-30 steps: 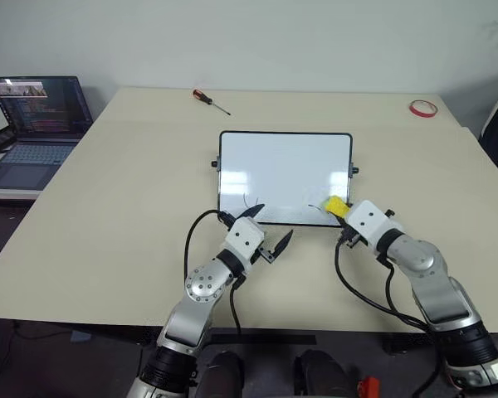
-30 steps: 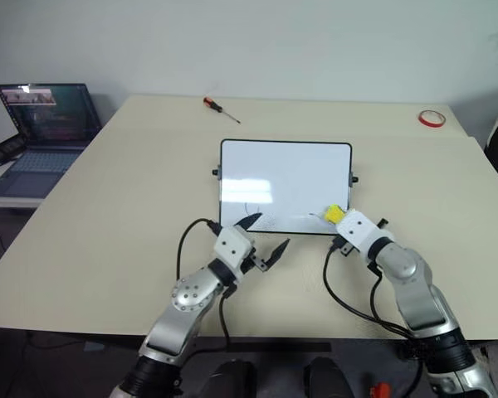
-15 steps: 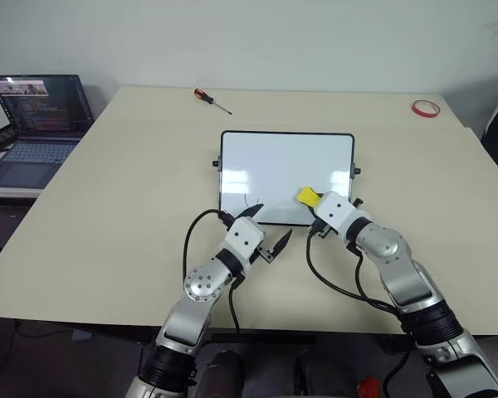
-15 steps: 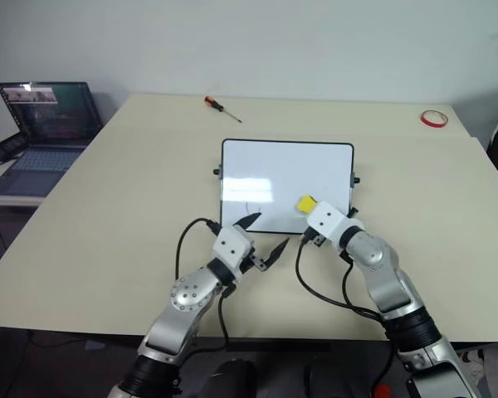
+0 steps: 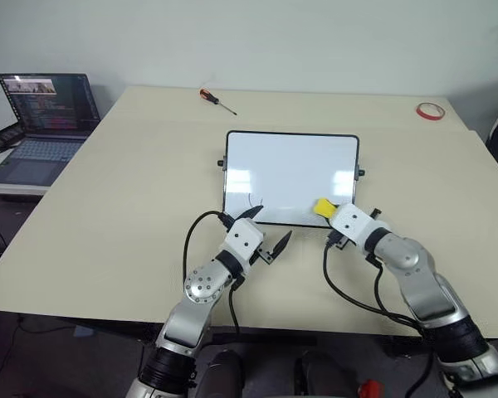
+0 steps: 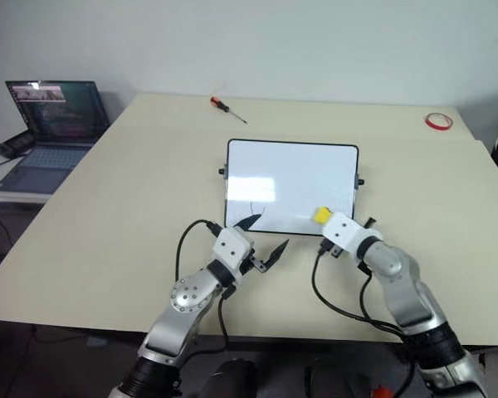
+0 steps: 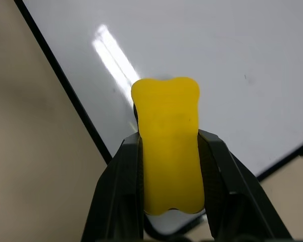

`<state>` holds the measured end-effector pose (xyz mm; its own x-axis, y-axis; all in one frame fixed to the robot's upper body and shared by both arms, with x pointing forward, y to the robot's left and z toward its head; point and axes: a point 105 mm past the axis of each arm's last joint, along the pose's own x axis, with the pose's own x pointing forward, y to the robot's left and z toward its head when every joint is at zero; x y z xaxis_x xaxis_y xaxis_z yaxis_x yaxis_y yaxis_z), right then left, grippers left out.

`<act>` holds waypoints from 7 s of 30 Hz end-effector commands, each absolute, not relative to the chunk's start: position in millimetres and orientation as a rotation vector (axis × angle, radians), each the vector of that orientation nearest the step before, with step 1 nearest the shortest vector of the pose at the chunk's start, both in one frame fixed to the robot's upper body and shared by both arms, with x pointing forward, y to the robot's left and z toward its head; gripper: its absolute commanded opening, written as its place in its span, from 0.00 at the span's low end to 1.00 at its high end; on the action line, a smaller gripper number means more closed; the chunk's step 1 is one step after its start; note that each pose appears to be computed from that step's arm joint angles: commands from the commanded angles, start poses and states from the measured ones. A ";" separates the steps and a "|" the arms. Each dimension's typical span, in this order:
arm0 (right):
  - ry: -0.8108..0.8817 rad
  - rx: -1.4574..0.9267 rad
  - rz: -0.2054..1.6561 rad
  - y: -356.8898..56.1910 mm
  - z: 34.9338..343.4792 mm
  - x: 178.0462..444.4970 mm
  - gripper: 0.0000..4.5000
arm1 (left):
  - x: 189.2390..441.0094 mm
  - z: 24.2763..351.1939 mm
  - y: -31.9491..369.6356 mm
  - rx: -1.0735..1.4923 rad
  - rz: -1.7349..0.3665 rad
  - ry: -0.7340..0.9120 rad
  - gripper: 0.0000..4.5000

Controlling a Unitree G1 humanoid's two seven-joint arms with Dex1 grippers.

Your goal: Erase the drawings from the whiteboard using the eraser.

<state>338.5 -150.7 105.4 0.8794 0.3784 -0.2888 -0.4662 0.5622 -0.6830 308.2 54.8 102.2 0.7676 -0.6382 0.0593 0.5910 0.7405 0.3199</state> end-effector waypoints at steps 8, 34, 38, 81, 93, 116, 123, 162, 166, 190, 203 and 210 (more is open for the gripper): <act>0.214 -0.801 0.354 -193.9 102.1 332.2 0.25 | 310.4 116.4 50.6 0.294 -0.684 -0.230 1.00; -0.053 -0.438 0.404 -184.3 124.2 267.8 0.25 | 301.5 109.7 96.4 0.289 -0.554 -0.174 1.00; -0.031 -0.431 0.376 -187.6 113.7 262.8 0.25 | 300.2 108.8 98.1 0.276 -0.549 -0.166 1.00; -0.291 -0.440 0.682 -46.3 156.8 355.4 0.25 | 305.1 91.8 127.2 0.178 -0.335 -0.047 1.00; -0.265 -0.558 0.687 -14.2 152.3 386.3 0.25 | 301.3 91.4 122.3 0.191 -0.354 -0.039 1.00; -0.040 -0.687 0.817 -7.8 94.6 368.3 0.25 | 302.2 97.9 114.9 0.199 -0.378 -0.058 1.00; -0.136 -0.667 0.645 -16.0 123.7 392.4 0.25 | 303.7 98.8 112.9 0.199 -0.387 -0.062 1.00; -0.125 -0.734 0.615 -21.3 123.3 398.8 0.25 | 302.7 97.8 106.7 0.193 -0.405 -0.058 1.00; -0.089 -0.758 0.651 -28.6 111.8 392.6 0.25 | 303.0 98.0 107.0 0.192 -0.404 -0.058 1.00; 0.013 -0.771 0.677 -62.0 91.7 373.2 0.25 | 303.8 98.2 103.3 0.188 -0.414 -0.063 1.00; -0.067 -0.452 0.671 -94.3 139.9 319.3 0.25 | 310.4 107.9 101.6 0.188 -0.479 -0.107 1.00; -0.026 -0.444 0.481 -138.7 144.9 305.2 0.25 | 315.2 118.9 76.6 0.133 -0.693 -0.155 1.00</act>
<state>310.1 -130.2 132.0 0.8651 0.4863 -0.1230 -0.4906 0.7694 -0.4090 315.5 83.9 105.3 0.8072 -0.5885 0.0445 0.5759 0.8019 0.1590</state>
